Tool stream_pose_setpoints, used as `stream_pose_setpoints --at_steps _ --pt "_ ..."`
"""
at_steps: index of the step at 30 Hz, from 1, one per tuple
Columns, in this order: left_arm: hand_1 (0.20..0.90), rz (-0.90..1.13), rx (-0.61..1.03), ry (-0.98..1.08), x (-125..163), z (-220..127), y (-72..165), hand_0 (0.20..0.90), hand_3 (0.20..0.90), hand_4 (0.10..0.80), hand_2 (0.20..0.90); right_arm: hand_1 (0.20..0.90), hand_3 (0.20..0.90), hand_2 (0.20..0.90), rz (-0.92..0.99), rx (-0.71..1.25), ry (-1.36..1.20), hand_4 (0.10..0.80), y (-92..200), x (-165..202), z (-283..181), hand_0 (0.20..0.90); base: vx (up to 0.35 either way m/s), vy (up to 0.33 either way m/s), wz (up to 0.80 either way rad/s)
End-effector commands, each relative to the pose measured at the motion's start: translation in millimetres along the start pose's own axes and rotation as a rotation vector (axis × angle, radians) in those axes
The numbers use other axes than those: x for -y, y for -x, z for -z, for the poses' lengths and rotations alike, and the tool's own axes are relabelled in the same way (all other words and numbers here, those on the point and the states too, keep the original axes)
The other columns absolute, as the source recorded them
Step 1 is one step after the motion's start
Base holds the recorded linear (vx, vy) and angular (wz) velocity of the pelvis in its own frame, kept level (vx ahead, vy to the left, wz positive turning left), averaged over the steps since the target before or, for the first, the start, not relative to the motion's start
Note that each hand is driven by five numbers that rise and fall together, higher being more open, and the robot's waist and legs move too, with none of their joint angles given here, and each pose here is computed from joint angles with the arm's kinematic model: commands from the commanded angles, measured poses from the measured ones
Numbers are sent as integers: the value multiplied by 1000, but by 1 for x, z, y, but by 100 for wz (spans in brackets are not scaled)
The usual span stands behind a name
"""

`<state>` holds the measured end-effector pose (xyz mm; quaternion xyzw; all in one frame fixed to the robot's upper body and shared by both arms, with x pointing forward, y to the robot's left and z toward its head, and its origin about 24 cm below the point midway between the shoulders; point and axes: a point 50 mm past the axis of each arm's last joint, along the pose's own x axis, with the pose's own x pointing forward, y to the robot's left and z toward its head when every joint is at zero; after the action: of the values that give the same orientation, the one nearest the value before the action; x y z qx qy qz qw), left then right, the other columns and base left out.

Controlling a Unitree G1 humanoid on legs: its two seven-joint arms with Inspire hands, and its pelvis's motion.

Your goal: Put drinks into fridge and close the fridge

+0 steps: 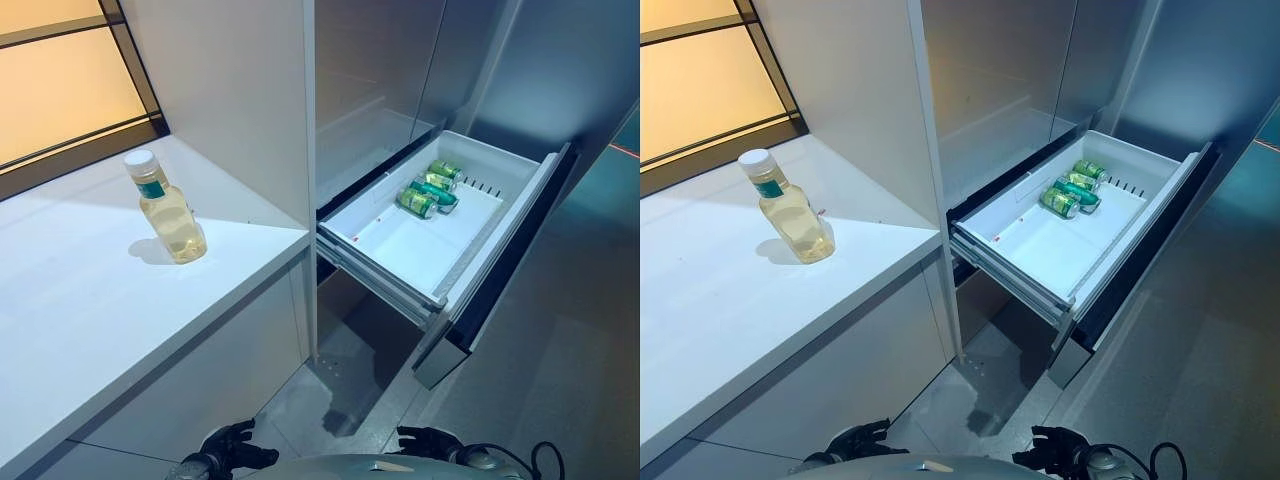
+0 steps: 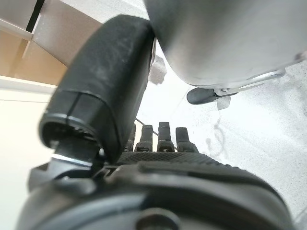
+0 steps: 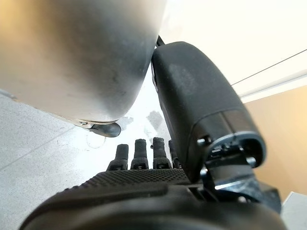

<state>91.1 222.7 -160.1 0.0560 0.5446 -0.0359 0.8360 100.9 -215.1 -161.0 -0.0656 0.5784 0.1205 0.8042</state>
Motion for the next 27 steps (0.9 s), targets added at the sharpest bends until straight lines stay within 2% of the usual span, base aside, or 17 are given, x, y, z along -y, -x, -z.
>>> stream_pose_setpoints --at_steps 1,6,9,10,13,17,22,24,26,27 --pt "900 -23 86 43 1 -21 -5 900 900 800 900 900 900 900 9 -43 71 800 3 11 4 900 0 0 0" --pt "900 -59 152 93 -2 -27 -4 900 900 800 900 900 900 900 11 -43 68 800 3 11 4 900 0 0 0" --pt "900 23 200 59 1 -36 -4 900 900 800 900 900 900 900 9 -47 72 800 3 12 4 900 0 0 0" --pt "900 76 218 35 4 -42 -4 900 900 800 900 900 900 900 9 -48 78 800 4 13 3 900 0 0 0" --pt "900 426 249 98 20 -65 0 900 900 800 900 900 900 900 14 -51 108 800 6 21 -2 900 0 0 0" --pt "900 750 303 4 29 -101 14 900 900 800 900 900 900 900 22 -48 138 800 10 34 -10 900 -33 35 -3" --pt "900 1033 472 -138 27 -163 48 900 900 800 900 900 900 900 30 -47 168 800 12 39 -12 900 -17 17 -2" --pt "900 1171 600 -195 35 -202 79 900 900 800 900 900 900 900 36 -48 175 800 13 39 -8 900 0 0 0" --pt "900 1255 707 -190 41 -222 100 900 900 800 900 900 900 900 39 -48 176 800 13 38 -5 900 0 0 0" --pt "900 1285 834 -172 47 -241 121 900 900 800 900 900 900 900 40 -50 174 800 12 36 -2 900 0 0 0"
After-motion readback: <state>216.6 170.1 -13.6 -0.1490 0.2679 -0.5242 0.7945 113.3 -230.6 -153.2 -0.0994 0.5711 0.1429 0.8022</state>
